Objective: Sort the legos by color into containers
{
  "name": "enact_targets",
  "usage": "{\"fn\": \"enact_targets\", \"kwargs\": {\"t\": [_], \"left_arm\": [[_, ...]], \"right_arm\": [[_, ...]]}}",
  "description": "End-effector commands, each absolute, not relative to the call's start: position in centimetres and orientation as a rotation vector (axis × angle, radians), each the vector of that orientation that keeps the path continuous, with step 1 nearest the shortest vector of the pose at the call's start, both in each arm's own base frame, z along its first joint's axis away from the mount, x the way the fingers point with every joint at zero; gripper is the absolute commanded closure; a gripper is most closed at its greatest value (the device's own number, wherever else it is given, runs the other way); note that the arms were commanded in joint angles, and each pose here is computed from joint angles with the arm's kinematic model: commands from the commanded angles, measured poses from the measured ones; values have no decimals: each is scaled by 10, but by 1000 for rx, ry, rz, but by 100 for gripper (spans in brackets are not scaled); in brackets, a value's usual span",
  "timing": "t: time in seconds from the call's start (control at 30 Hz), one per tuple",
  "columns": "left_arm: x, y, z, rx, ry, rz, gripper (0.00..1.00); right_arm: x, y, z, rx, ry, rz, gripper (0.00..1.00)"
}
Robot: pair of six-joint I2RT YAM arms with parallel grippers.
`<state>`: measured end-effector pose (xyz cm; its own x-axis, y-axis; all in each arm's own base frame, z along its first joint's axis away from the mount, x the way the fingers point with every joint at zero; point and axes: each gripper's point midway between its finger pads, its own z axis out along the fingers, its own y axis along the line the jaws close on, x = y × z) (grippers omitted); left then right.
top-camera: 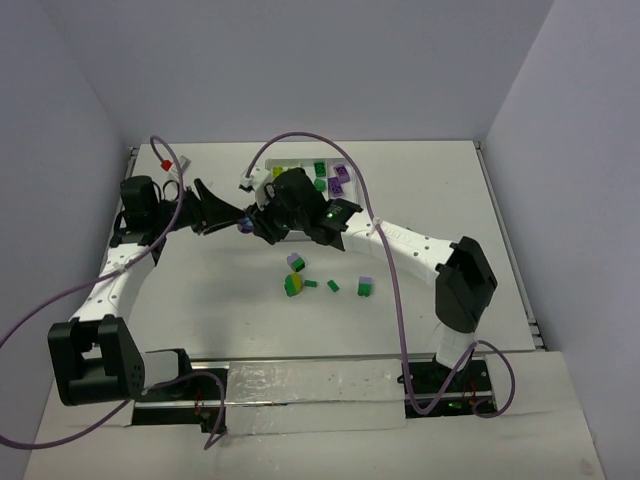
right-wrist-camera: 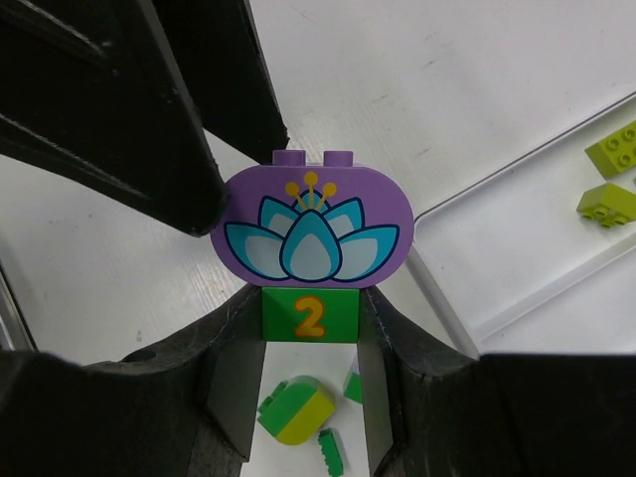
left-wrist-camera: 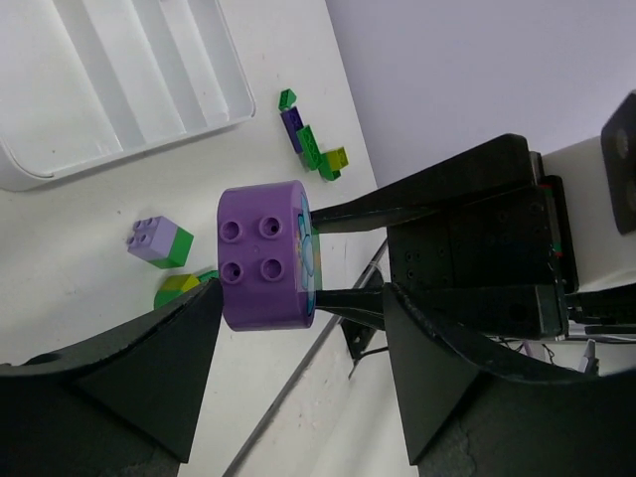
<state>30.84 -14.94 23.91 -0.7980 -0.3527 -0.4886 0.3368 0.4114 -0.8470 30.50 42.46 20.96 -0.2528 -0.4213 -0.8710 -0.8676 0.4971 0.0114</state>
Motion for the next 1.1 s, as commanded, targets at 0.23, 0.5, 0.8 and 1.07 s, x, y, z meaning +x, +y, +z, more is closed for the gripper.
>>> {"fn": "enact_targets", "kwargs": {"t": [0.23,0.5,0.8,1.07], "left_arm": [[324,-172,242,57,2077,-1461,38],[335,-169,235,39,2109,-1384,36],[338,-167,222,38,2171,-1305,32],[318,-180,233,102,2136,-1498,46]], "right_arm": [[295,428,246,-1070,1767,685,100],[295,424,245,-1064,1774,668,100],[298,421,247,-1054,1774,647,100],[299,416,241,-1056,1773,613,100]]}}
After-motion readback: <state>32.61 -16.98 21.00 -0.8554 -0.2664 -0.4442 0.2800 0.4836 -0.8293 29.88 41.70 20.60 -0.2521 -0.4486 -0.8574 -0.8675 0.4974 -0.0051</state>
